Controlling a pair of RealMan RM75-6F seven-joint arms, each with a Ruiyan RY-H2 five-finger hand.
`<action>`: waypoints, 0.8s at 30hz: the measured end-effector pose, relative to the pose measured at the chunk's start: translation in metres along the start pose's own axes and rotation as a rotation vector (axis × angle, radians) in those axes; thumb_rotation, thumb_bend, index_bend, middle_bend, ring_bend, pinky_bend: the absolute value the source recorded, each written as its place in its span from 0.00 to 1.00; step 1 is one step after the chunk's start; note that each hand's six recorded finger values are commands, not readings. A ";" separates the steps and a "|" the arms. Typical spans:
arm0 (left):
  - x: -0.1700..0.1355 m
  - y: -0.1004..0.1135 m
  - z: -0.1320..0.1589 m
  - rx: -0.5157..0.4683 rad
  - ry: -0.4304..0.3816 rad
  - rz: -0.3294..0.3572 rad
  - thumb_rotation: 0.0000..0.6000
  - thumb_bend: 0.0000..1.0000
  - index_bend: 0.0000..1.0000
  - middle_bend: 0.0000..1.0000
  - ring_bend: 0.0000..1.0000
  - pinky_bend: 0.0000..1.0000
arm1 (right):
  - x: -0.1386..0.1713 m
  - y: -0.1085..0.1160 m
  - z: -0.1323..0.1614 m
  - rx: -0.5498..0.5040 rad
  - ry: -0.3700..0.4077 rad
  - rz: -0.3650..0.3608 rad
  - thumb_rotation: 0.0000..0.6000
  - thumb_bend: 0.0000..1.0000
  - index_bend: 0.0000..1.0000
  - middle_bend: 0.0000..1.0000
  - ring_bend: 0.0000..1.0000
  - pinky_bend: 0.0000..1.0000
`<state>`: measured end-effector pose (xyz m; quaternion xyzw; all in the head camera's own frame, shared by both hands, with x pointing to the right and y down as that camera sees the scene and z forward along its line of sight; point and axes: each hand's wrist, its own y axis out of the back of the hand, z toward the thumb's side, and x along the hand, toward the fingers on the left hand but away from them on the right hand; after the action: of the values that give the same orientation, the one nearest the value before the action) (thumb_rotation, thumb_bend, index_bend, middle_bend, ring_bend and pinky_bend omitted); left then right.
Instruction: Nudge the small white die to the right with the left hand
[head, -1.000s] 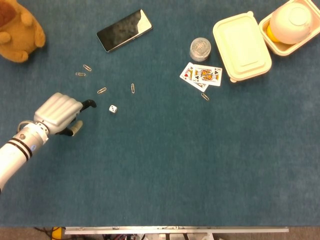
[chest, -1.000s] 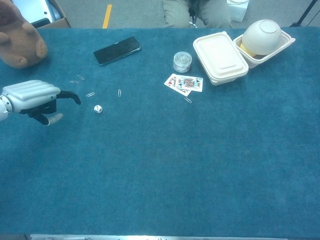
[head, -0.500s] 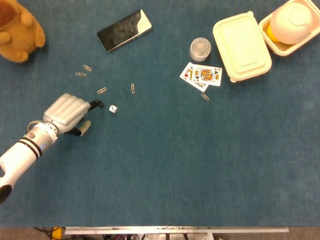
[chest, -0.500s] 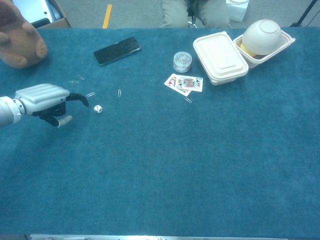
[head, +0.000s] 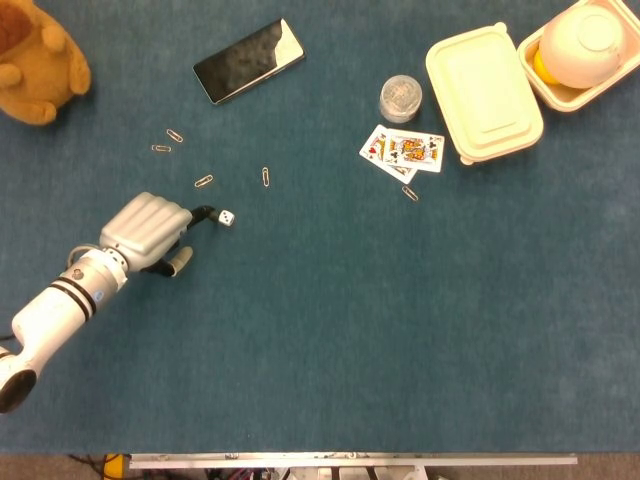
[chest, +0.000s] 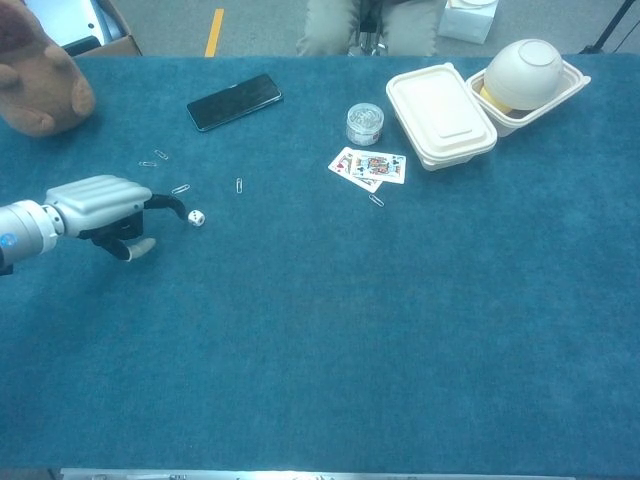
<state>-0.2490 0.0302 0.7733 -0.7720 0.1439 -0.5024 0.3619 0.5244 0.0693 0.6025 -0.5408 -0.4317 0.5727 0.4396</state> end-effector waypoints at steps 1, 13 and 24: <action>0.000 0.000 0.001 0.000 -0.003 0.002 1.00 0.49 0.20 1.00 1.00 1.00 | 0.000 0.000 -0.001 -0.001 -0.001 -0.001 1.00 0.01 0.15 0.15 0.02 0.18; 0.000 0.002 0.014 0.017 -0.027 0.011 1.00 0.49 0.20 1.00 1.00 1.00 | 0.002 0.000 -0.007 -0.009 -0.010 -0.003 1.00 0.01 0.15 0.15 0.02 0.18; 0.005 0.006 0.024 0.031 -0.049 0.019 1.00 0.49 0.20 1.00 1.00 1.00 | 0.006 0.000 -0.016 -0.014 -0.028 -0.005 1.00 0.01 0.15 0.15 0.02 0.18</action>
<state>-0.2247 0.0333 0.7669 -0.7769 0.1348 -0.4821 0.3819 0.5400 0.0755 0.6003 -0.5346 -0.4431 0.5763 0.4310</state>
